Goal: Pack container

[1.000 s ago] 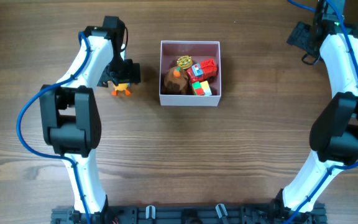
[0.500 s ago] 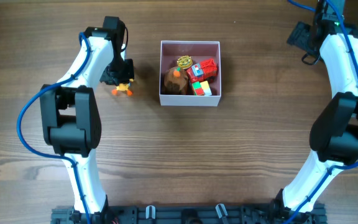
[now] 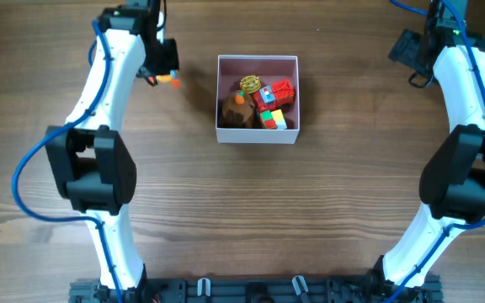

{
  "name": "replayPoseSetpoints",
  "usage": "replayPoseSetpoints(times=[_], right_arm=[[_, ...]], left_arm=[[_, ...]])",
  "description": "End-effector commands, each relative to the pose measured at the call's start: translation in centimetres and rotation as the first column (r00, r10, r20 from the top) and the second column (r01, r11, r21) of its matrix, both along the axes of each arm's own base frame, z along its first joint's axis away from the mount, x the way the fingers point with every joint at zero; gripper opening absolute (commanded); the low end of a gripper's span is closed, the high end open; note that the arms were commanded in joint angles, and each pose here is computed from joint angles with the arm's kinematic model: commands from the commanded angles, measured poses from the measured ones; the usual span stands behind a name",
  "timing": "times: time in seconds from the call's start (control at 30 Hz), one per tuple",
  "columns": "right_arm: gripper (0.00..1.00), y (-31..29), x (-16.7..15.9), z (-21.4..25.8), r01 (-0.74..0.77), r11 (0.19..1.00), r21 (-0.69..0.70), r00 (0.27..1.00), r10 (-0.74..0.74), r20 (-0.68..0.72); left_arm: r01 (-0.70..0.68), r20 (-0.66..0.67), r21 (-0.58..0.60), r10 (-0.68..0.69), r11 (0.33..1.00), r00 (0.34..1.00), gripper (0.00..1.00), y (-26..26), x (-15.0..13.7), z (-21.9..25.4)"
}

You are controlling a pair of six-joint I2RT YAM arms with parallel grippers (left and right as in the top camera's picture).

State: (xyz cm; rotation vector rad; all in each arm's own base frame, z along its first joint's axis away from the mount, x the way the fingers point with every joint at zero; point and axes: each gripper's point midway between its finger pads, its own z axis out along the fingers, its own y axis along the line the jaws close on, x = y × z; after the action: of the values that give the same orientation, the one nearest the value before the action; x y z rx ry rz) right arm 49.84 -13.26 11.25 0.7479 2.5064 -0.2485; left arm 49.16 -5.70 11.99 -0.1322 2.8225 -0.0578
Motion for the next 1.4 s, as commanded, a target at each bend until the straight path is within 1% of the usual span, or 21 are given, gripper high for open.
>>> replayPoseSetpoints(times=[0.0,0.07,0.13,0.23,0.3,0.43,0.5,0.53,0.6,0.63,0.77,0.8,0.83,0.87,0.93,1.03,1.1,1.17,1.27,1.33,1.37], right_arm=[[1.00,0.4,0.0,-0.8,0.003,1.000,0.008,1.000,-0.002,-0.012],[1.00,0.4,0.0,-0.8,0.002,1.000,0.008,1.000,-0.002,-0.013],[1.00,0.4,0.0,-0.8,0.002,1.000,0.009,1.000,-0.002,-0.013],[1.00,0.4,0.0,-0.8,0.002,1.000,0.008,1.000,-0.002,-0.013],[1.00,0.4,0.0,-0.8,0.002,1.000,0.008,1.000,-0.002,-0.013],[1.00,0.4,0.0,-0.8,0.002,1.000,0.008,1.000,-0.002,-0.013],[1.00,0.4,0.0,-0.8,0.002,1.000,0.008,1.000,-0.002,-0.013],[1.00,0.4,0.0,-0.8,0.002,1.000,0.008,1.000,-0.002,-0.013],[1.00,0.4,0.0,-0.8,0.002,1.000,0.008,1.000,-0.002,-0.013],[1.00,0.4,0.0,-0.8,0.002,1.000,0.008,1.000,-0.002,-0.013],[1.00,0.4,0.0,-0.8,0.003,1.000,0.009,1.000,-0.002,-0.013],[1.00,0.4,0.0,-0.8,0.002,1.000,0.008,1.000,-0.002,-0.013],[1.00,0.4,0.0,-0.8,0.002,1.000,0.008,1.000,-0.002,-0.013],[1.00,0.4,0.0,-0.8,0.002,1.000,0.008,1.000,-0.002,-0.013],[1.00,0.4,0.0,-0.8,0.002,1.000,0.008,1.000,-0.002,-0.013],[1.00,0.4,0.0,-0.8,0.003,1.000,0.009,1.000,-0.002,-0.013],[1.00,0.4,0.0,-0.8,0.002,1.000,0.008,1.000,-0.002,-0.013],[1.00,0.4,0.0,-0.8,0.002,1.000,0.008,1.000,-0.002,-0.013],[1.00,0.4,0.0,-0.8,0.003,1.000,0.009,1.000,-0.002,-0.013],[1.00,0.4,0.0,-0.8,0.002,1.000,0.008,1.000,-0.002,-0.013],[1.00,0.4,0.0,-0.8,0.002,1.000,0.008,1.000,-0.002,-0.013]], left_arm=[[0.093,0.173,-0.137,-0.069,0.986,0.982,0.11,-3.8,0.7,7.1],[0.156,0.180,-0.197,-0.120,0.968,0.976,0.11,-6.4,0.1,7.6],[0.258,0.183,-0.239,-0.218,0.936,0.959,0.10,-10.0,-1.0,7.8],[0.411,0.217,-0.202,-0.368,0.889,0.904,0.10,-14.1,-2.2,8.0],[0.480,0.230,-0.180,-0.438,0.858,0.869,0.11,-16.0,-2.9,8.1],[0.531,0.231,-0.171,-0.490,0.830,0.841,0.15,-18.3,-4.1,8.0],[0.533,0.231,-0.171,-0.492,0.829,0.839,0.21,-18.4,-4.1,8.0],[0.532,0.231,-0.170,-0.491,0.829,0.840,0.27,-18.4,-4.1,8.0],[0.521,0.234,-0.157,-0.481,0.839,0.845,0.36,-17.9,-3.7,8.0],[0.517,0.237,-0.150,-0.477,0.843,0.846,0.43,-17.7,-3.5,8.0],[0.497,0.270,-0.121,-0.453,0.859,0.850,0.56,-16.9,-2.3,8.4],[0.488,0.285,-0.119,-0.441,0.865,0.851,0.69,-16.5,-1.7,8.6],[0.476,0.287,-0.124,-0.427,0.871,0.857,0.73,-16.1,-1.5,8.7],[0.463,0.288,-0.129,-0.414,0.877,0.864,0.79,-15.9,-1.4,8.8],[0.436,0.292,-0.147,-0.382,0.888,0.877,0.84,-15.4,-1.3,9.3],[0.391,0.327,-0.169,-0.322,0.905,0.888,1.00,-14.4,-1.2,11.4],[0.327,0.377,-0.184,-0.240,0.927,0.895,1.00,-12.6,-1.2,14.2],[0.191,0.438,-0.184,-0.093,0.964,0.894,1.00,-8.7,-1.3,18.1],[0.134,0.487,-0.171,-0.034,0.976,0.873,1.00,-4.3,-4.1,22.5],[0.087,0.438,-0.140,-0.017,0.986,0.899,1.00,-1.8,-6.8,22.7],[0.062,0.386,-0.136,-0.005,0.989,0.923,1.00,-0.8,-8.6,22.2]])
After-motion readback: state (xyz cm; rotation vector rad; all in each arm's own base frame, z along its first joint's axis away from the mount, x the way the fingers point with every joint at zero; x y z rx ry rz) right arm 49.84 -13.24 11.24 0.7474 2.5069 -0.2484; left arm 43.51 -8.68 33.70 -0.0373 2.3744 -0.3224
